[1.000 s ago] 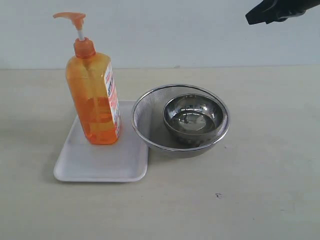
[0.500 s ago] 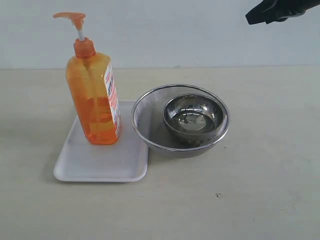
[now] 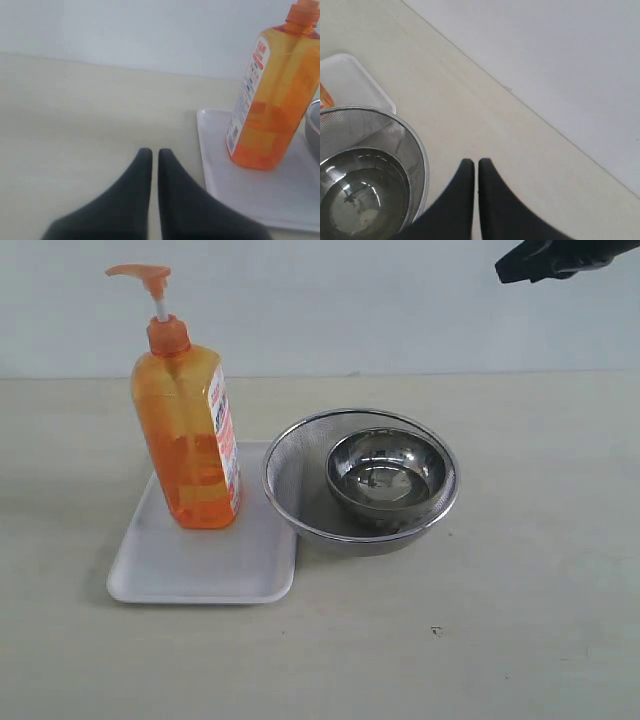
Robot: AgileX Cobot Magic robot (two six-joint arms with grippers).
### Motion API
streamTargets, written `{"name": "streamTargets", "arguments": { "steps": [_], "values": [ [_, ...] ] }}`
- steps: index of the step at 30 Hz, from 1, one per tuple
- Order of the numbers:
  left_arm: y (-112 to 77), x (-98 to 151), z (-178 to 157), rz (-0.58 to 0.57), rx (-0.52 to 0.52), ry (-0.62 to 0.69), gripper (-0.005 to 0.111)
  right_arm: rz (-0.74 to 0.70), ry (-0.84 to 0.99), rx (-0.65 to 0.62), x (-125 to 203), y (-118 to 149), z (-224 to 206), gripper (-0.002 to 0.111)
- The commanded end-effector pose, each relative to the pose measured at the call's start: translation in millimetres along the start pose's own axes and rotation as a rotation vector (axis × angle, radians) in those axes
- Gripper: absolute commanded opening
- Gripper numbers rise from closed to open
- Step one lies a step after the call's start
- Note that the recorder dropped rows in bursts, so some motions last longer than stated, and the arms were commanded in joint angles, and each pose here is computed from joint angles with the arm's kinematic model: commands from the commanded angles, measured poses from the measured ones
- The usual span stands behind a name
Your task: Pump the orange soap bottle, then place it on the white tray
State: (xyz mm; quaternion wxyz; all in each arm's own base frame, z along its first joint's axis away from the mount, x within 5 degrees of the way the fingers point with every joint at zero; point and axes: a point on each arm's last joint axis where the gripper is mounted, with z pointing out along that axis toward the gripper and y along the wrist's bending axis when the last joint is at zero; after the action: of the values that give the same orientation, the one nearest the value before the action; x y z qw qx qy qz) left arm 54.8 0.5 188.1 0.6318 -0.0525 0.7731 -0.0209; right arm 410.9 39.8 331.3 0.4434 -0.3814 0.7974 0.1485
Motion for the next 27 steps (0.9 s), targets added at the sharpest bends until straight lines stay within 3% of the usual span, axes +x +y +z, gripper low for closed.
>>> {"name": "streamTargets", "arguments": {
  "steps": [1, 13, 18, 27],
  "values": [
    [-0.4, 1, 0, -0.011, 0.007, 0.002, 0.005, 0.063, -0.011, 0.014, -1, -1, -4, 0.0],
    [-0.4, 1, 0, -0.011, 0.007, 0.002, 0.005, 0.347, -0.131, 0.047, -26, 6, -28, 0.0],
    [-0.4, 1, 0, -0.011, 0.007, 0.002, 0.005, 0.304, -0.237, 0.104, -52, 21, -67, 0.0],
    [-0.4, 1, 0, -0.011, 0.007, 0.002, 0.005, 0.273, -0.503, 0.361, -93, 40, -145, 0.0]
  ]
}}
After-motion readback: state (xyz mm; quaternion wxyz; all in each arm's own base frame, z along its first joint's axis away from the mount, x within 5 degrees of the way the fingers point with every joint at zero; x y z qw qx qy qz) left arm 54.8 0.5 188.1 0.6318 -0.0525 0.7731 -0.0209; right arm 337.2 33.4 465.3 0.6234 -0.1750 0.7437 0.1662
